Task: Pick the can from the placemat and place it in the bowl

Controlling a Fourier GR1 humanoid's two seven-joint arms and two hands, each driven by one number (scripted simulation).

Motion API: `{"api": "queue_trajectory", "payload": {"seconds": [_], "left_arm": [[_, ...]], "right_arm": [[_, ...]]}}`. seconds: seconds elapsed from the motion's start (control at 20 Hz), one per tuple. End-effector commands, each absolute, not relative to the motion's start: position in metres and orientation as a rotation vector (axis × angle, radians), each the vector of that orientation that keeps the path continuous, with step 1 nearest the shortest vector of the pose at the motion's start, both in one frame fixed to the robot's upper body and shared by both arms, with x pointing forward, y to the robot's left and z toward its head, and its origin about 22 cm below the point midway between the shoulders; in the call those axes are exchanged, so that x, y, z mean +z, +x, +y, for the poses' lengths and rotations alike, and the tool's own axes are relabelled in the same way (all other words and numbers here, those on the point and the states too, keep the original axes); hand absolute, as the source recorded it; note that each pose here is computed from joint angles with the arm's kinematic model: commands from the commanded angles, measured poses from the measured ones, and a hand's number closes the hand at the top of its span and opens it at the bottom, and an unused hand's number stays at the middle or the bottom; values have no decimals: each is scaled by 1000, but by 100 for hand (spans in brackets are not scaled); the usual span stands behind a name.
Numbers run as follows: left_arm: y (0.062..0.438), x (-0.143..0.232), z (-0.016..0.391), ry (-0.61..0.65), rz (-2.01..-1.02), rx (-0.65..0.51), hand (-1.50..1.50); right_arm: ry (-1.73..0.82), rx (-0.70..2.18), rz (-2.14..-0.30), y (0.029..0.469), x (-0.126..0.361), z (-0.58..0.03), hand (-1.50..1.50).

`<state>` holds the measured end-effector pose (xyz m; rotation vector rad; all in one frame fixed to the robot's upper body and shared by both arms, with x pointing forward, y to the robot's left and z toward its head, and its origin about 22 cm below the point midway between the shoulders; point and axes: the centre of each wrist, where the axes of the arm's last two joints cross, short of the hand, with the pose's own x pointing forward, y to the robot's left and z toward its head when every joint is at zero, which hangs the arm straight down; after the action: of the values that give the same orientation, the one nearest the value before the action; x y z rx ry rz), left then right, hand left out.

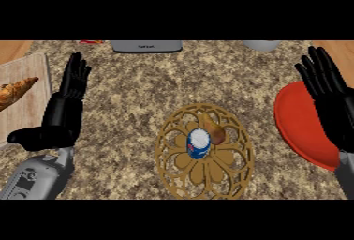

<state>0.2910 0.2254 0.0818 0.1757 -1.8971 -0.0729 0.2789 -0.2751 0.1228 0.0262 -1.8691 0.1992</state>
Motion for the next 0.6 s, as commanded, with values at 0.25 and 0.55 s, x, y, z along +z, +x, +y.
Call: {"api": "queue_trajectory", "payload": {"seconds": [0.25,0.55], "left_arm": [[283,44,207,75,-1682,-157,0],[274,32,216,81,-1602,-102,0]], "right_arm": [[386,940,-1515,242,77,-173,150],[187,415,-1890,208,26,-140,-150]]}}
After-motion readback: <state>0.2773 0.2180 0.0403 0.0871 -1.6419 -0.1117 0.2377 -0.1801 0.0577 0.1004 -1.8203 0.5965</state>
